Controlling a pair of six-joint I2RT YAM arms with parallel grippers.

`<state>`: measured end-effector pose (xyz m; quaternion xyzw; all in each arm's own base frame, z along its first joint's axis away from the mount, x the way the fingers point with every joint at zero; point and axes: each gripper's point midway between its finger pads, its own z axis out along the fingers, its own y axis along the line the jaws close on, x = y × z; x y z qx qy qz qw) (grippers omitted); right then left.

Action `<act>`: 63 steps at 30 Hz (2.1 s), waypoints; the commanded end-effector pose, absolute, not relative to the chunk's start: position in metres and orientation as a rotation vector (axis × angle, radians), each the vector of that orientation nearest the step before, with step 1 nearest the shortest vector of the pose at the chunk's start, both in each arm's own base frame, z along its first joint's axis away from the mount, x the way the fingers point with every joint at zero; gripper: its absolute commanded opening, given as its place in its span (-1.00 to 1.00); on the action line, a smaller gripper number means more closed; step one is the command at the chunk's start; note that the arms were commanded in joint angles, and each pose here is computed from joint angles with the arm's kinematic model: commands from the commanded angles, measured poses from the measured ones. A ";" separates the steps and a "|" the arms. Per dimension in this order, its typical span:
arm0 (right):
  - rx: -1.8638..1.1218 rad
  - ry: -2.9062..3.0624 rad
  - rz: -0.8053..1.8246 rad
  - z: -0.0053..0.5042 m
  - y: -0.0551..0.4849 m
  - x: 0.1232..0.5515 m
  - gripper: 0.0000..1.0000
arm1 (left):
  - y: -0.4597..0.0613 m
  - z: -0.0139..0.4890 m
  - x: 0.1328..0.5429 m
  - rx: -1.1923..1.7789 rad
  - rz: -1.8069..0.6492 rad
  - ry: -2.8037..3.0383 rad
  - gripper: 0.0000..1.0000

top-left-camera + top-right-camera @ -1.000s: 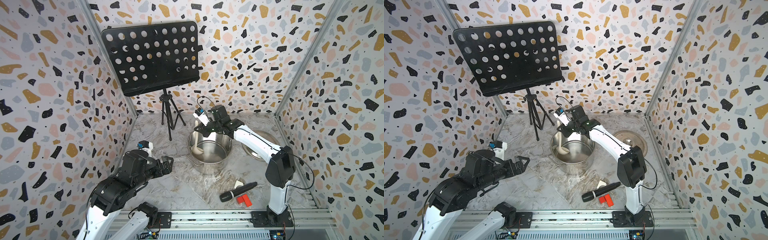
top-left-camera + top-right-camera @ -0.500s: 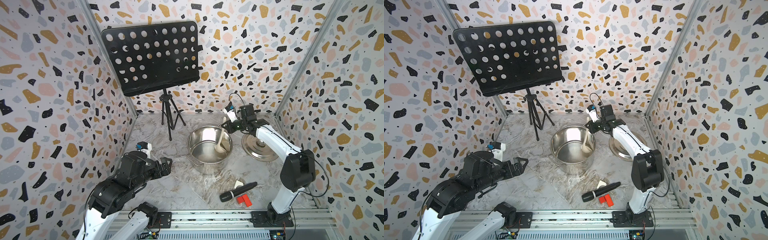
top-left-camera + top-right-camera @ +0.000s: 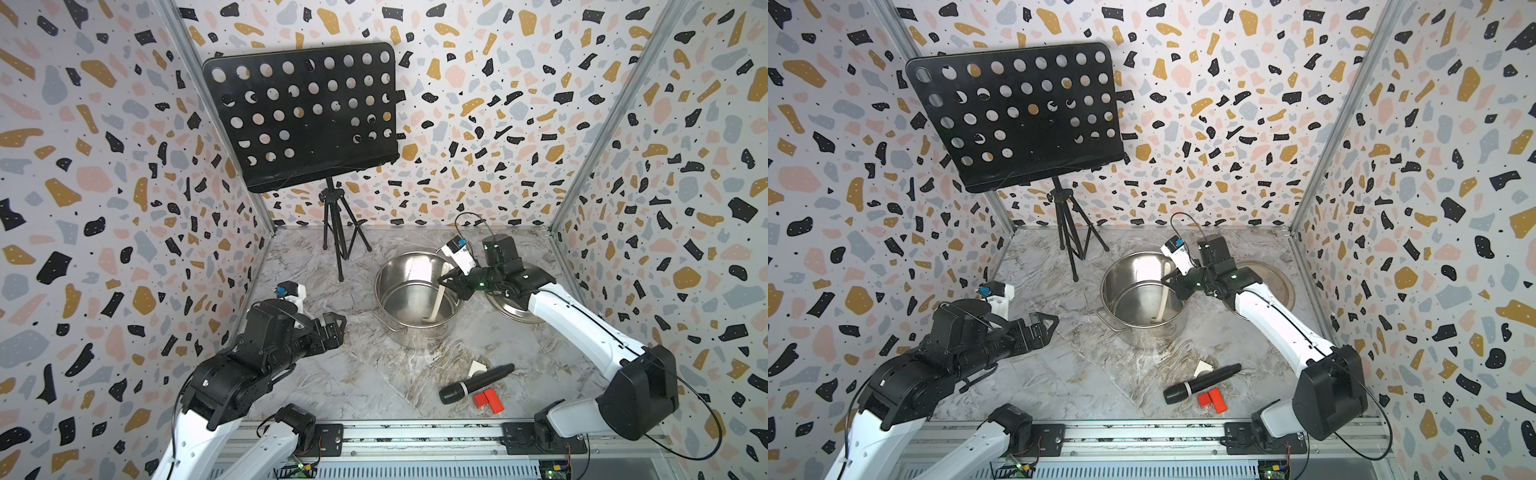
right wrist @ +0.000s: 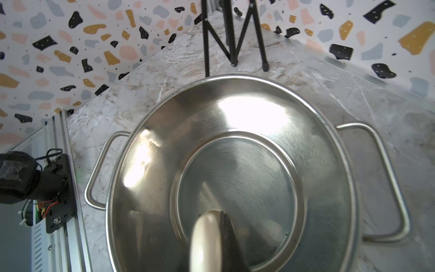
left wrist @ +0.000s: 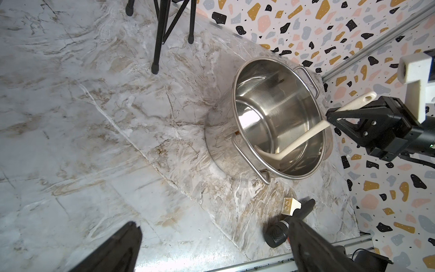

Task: Stir the soup with a spoon
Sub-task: Stir the soup in the pan with a stick.

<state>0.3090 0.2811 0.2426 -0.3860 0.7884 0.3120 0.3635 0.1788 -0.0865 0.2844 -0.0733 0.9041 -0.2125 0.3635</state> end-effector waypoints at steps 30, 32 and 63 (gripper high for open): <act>-0.912 2.010 0.605 0.271 0.326 0.435 -1.00 | -0.086 0.290 0.181 -0.180 -0.555 2.280 0.99; -0.868 2.027 0.585 0.273 0.304 0.439 -1.00 | -0.087 0.290 0.182 -0.179 -0.560 2.279 0.99; -1.226 1.902 0.744 0.270 0.361 0.289 -1.00 | -0.095 0.286 0.192 -0.141 -0.566 2.279 0.99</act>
